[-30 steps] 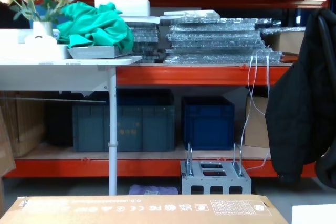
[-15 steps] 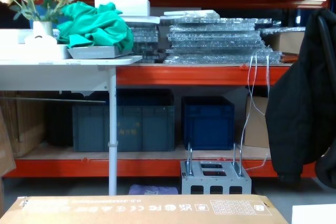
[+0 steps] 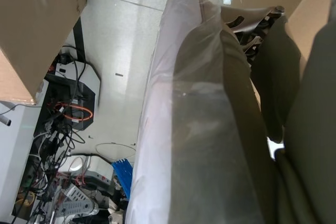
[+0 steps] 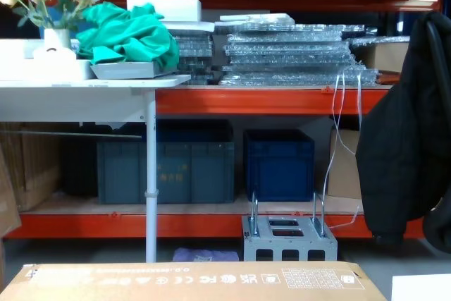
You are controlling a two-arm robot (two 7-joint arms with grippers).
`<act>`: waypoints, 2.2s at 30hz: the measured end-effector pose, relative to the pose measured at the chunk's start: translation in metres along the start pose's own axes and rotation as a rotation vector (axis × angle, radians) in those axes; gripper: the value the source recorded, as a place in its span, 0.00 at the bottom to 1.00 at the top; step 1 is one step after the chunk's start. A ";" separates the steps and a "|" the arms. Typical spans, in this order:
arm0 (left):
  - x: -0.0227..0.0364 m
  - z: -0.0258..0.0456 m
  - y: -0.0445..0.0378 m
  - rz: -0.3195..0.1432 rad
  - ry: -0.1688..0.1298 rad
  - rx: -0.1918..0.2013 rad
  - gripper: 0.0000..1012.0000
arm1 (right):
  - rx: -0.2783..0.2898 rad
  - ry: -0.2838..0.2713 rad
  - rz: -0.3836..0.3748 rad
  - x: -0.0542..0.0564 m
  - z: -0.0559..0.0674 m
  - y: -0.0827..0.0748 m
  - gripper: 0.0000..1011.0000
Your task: Use one hand to grasp the basket and place it at the designated location.
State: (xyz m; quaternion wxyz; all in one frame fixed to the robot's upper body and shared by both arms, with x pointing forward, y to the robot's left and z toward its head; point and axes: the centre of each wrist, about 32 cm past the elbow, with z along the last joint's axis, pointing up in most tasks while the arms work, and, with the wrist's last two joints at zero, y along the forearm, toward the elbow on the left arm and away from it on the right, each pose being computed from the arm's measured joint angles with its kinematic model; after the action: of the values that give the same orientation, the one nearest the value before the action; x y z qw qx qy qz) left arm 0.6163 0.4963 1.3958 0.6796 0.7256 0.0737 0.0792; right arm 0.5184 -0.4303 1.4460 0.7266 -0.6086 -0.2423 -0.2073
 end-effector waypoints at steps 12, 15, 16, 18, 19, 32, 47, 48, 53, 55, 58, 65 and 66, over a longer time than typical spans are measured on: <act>0.0000 0.0000 0.0000 0.000 0.000 0.000 0.00 | 0.011 -0.019 0.077 0.007 0.000 0.020 0.99; 0.0000 0.0000 0.0000 0.000 0.000 0.000 0.00 | 0.012 -0.027 0.094 0.008 0.001 0.025 0.99; 0.0000 0.0000 0.0000 0.000 0.000 0.000 0.00 | 0.012 -0.030 0.099 0.008 0.001 0.026 0.99; 0.0000 0.0000 0.0000 0.000 0.000 0.000 0.00 | 0.010 -0.033 0.109 0.008 0.002 0.029 0.99; 0.0000 0.0001 0.0000 0.000 0.000 0.000 0.00 | 0.010 -0.034 0.111 0.008 0.002 0.030 0.99; 0.0000 0.0001 0.0000 0.000 0.000 0.000 0.00 | 0.009 -0.057 0.191 0.009 0.003 0.056 0.99; 0.0000 0.0001 0.0000 0.000 0.000 0.000 0.00 | -0.005 -0.054 0.247 0.010 0.001 0.080 0.99; 0.0000 0.0000 0.0000 0.000 0.000 0.000 0.00 | -0.006 -0.053 0.248 0.010 0.000 0.081 0.99; 0.0000 0.0000 0.0000 0.000 0.000 0.000 0.00 | -0.013 -0.045 0.254 0.010 -0.002 0.084 0.99; 0.0000 0.0001 0.0000 0.000 0.000 0.000 0.00 | -0.014 -0.043 0.256 0.010 -0.002 0.085 0.99; 0.0000 0.0000 0.0000 0.000 0.000 0.000 0.00 | -0.017 -0.040 0.258 0.010 -0.002 0.087 0.99; 0.0000 0.0001 0.0000 0.000 0.000 0.000 0.00 | -0.018 -0.037 0.262 0.010 -0.004 0.088 0.89; 0.0000 0.0000 0.0000 0.000 0.000 0.000 0.00 | -0.017 -0.037 0.261 0.010 -0.004 0.088 0.86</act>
State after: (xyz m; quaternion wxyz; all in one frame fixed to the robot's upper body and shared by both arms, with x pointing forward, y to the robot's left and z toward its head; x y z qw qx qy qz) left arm 0.6163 0.4963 1.3958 0.6796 0.7256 0.0737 0.0792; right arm 0.5796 -0.4190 1.3822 0.7375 -0.6449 -0.1728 -0.1018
